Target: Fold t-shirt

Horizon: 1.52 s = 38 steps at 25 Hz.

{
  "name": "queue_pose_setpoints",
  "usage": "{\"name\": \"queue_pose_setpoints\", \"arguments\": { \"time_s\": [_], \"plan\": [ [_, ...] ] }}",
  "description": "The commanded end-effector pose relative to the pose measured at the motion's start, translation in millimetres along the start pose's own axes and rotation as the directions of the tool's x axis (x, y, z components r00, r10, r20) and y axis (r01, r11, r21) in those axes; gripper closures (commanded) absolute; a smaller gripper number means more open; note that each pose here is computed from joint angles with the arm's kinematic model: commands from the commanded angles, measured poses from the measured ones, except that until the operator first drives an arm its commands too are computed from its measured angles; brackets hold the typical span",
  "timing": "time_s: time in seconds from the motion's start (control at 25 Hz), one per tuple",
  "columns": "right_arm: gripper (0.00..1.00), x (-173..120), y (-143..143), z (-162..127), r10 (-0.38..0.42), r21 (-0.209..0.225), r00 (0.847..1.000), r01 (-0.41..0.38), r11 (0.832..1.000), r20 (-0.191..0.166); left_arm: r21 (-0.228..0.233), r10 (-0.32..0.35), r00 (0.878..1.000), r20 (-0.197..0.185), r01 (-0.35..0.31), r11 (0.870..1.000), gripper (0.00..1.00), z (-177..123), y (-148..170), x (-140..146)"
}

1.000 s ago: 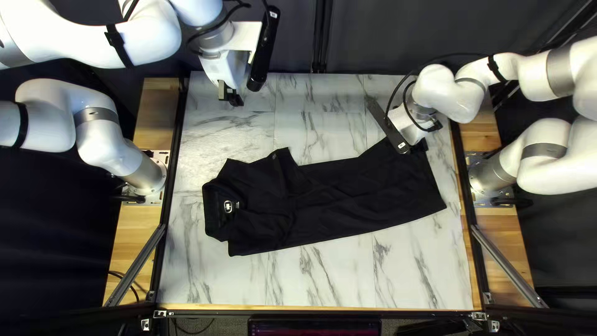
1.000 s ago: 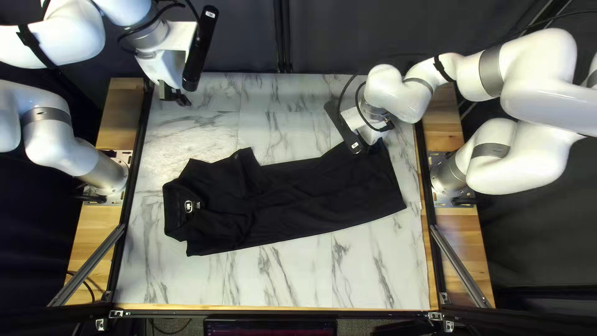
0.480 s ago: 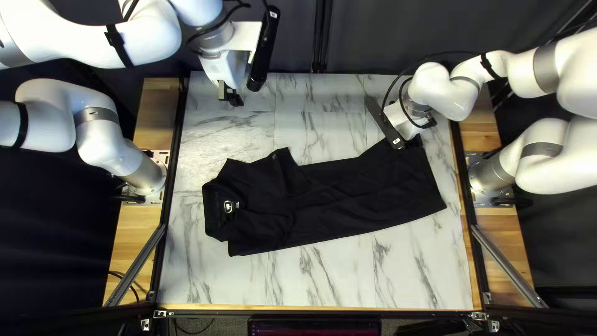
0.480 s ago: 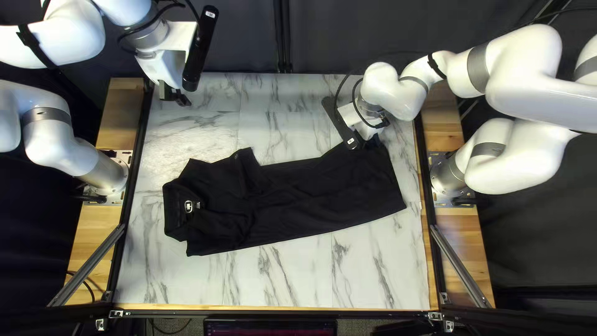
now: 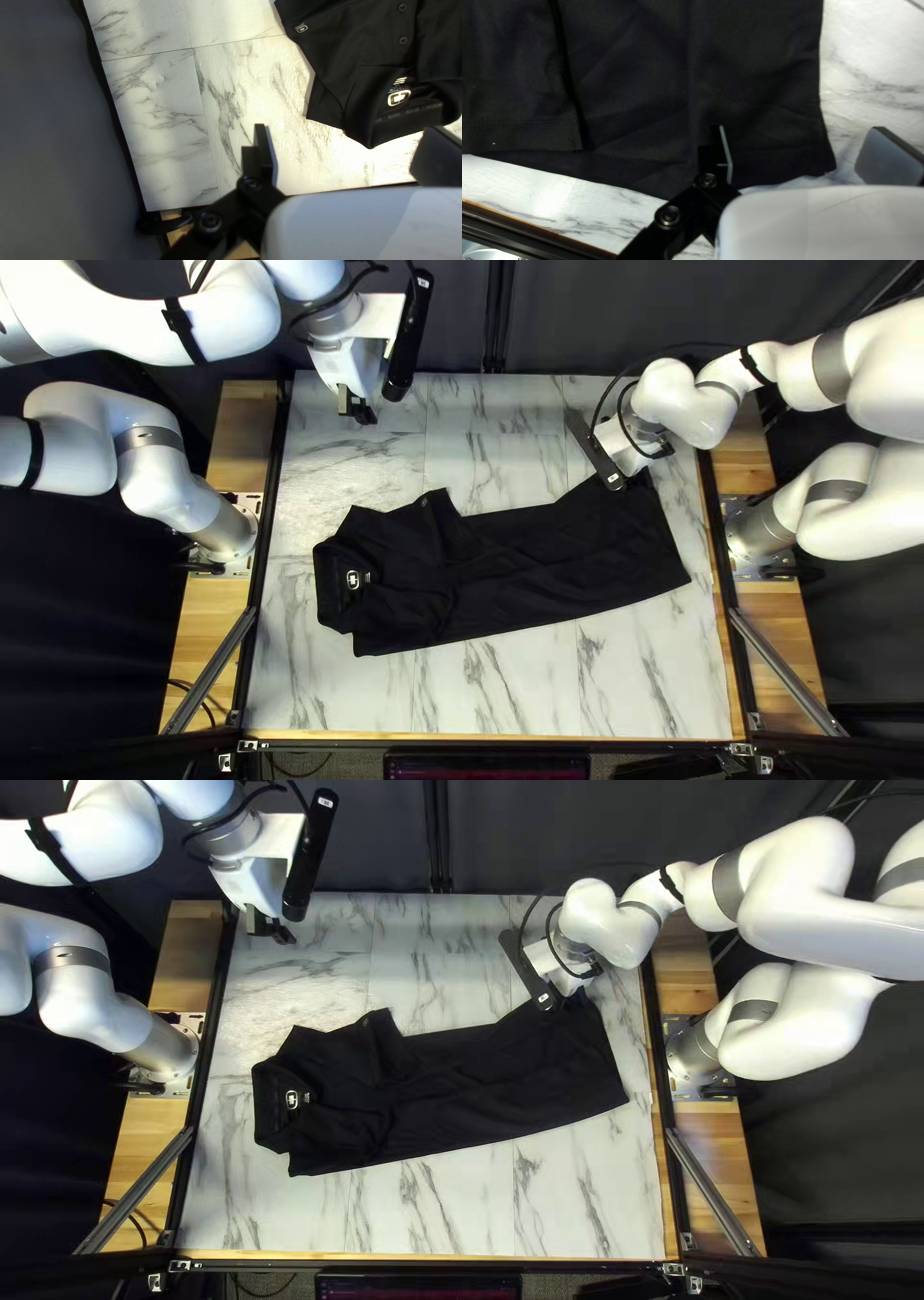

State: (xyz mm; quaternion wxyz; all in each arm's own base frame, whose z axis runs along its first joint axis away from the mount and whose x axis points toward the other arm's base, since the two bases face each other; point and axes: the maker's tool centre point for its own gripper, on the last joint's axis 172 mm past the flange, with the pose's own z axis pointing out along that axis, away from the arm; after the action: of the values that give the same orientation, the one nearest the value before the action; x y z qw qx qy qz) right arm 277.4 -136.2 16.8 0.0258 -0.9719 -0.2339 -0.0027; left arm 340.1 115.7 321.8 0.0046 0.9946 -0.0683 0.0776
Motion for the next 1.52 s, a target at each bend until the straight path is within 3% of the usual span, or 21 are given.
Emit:
{"name": "queue_pose_setpoints", "arguments": {
  "time_s": [0.04,0.24,0.56,0.8,1.12,1.52],
  "plan": [
    [1.0,0.1,0.7,1.9,-0.002,0.004,1.0,0.002,1.0,0.0,0.0,0.0,1.0,0.0,0.0,1.0,0.0,0.0,0.0,0.0],
    [1.0,1.5,-2.4,-9.1,-0.004,-0.007,1.0,0.004,1.0,0.001,0.0,0.0,1.0,0.0,0.0,1.0,0.0,0.0,0.0,0.0],
    [1.0,20.1,-30.9,-55.2,-0.017,-0.069,1.0,0.019,0.997,0.022,0.0,0.0,1.0,0.0,0.0,1.0,0.0,0.0,0.0,0.0],
    [1.0,47.9,-84.9,-77.1,-0.031,-0.117,0.998,0.038,0.992,0.061,0.0,0.0,1.0,0.0,0.0,1.0,0.0,0.0,0.0,0.0],
    [1.0,49.1,-135.1,-45.4,-0.037,-0.124,0.996,0.047,0.991,0.083,0.0,0.0,1.0,0.0,0.0,1.0,0.0,0.0,0.0,0.0],
    [1.0,15.6,-140.4,-12.7,-0.036,-0.082,0.995,0.044,0.996,0.088,0.0,0.0,1.0,0.0,0.0,1.0,0.0,0.0,0.0,0.0]
  ]
}}
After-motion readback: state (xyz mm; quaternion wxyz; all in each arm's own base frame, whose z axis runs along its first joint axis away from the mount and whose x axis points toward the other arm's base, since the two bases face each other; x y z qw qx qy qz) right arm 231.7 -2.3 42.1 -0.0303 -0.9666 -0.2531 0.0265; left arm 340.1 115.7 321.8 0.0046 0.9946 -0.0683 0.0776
